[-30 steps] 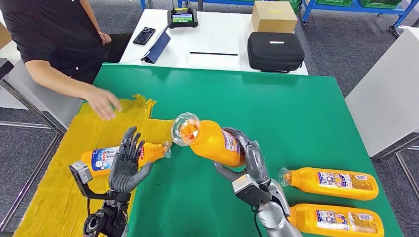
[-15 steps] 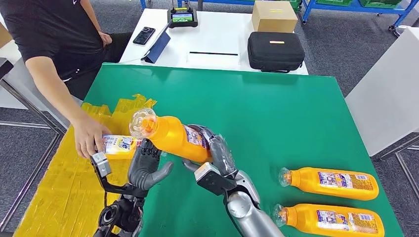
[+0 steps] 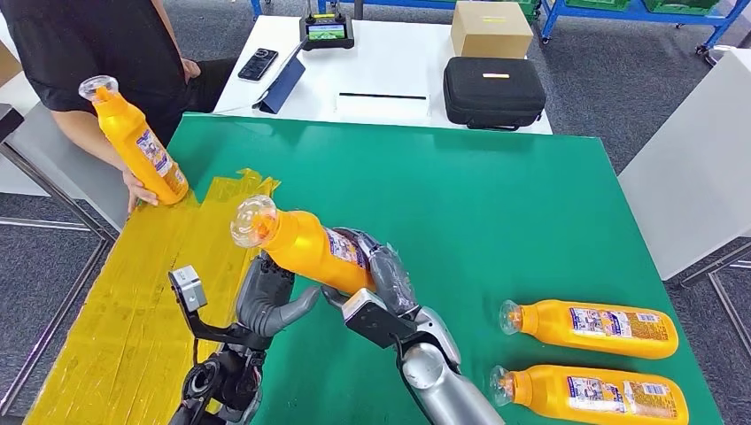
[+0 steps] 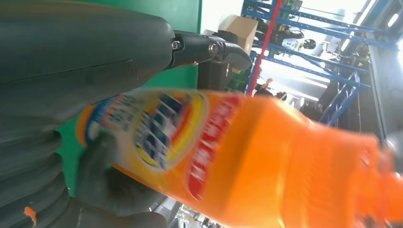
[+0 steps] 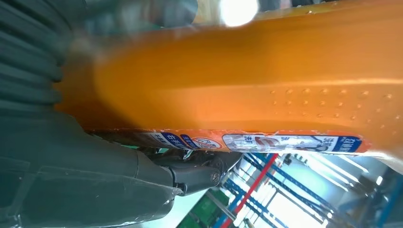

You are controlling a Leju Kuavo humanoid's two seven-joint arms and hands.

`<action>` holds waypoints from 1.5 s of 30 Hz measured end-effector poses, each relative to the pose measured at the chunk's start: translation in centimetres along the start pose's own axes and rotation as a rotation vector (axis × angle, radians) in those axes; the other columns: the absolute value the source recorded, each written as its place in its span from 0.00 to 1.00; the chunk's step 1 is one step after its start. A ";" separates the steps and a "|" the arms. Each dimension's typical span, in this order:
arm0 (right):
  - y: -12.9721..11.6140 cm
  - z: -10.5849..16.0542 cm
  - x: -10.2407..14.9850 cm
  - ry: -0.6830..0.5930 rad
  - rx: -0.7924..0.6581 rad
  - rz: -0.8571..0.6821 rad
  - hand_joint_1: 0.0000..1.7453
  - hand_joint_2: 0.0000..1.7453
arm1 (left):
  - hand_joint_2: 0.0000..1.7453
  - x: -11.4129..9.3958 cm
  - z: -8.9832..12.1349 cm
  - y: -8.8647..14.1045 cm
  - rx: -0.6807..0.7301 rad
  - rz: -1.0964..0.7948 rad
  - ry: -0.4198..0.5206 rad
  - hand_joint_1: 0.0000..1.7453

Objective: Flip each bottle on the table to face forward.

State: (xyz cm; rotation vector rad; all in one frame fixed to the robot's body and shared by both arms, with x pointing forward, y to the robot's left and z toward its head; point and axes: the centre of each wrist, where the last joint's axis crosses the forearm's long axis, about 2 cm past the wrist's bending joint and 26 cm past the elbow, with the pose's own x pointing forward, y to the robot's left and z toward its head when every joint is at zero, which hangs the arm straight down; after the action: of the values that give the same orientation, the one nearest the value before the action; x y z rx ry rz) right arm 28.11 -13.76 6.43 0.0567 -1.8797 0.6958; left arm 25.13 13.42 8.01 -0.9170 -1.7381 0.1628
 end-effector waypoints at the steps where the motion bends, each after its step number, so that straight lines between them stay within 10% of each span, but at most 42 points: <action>1: 0.2 -0.1 -0.1 0.007 0.013 -0.001 1.00 1.00 | 1.00 0.1 -0.2 0.0 -0.003 0.001 -0.003 0.00; 12: 5.7 -1.0 -0.1 0.105 0.226 0.007 1.00 1.00 | 1.00 0.0 -0.5 0.6 0.036 0.018 0.005 0.00; 17: 7.1 -1.4 0.8 0.155 0.288 0.028 1.00 1.00 | 1.00 -0.3 0.1 1.3 0.075 0.024 0.011 1.00; 37: 8.7 -1.5 1.4 0.170 0.354 0.074 1.00 1.00 | 1.00 -0.1 2.3 2.0 0.158 0.008 0.009 1.00; 38: 8.7 -1.5 1.4 0.167 0.352 0.078 0.97 1.00 | 1.00 -0.1 2.4 2.0 0.160 0.003 0.009 1.00; 40: 8.8 -1.4 1.3 0.155 0.346 0.091 0.48 1.00 | 1.00 0.0 2.6 1.9 0.166 -0.013 0.005 1.00; 42: 8.9 -1.1 1.3 0.140 0.338 0.106 0.00 0.50 | 1.00 0.3 2.9 1.9 0.174 -0.037 -0.001 1.00; 44: 9.1 -0.6 1.3 0.123 0.327 0.112 0.00 0.00 | 1.00 0.8 3.1 2.1 0.185 -0.090 -0.015 1.00; 45: 9.1 -0.3 1.3 0.111 0.318 0.111 0.00 0.00 | 1.00 1.1 3.1 2.3 0.193 -0.138 -0.026 1.00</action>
State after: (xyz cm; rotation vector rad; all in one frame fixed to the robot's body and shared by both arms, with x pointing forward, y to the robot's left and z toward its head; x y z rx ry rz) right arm 24.57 -5.71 3.66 0.1155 -1.6615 1.0493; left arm 23.46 16.71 6.47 -0.6551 -1.7685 0.2483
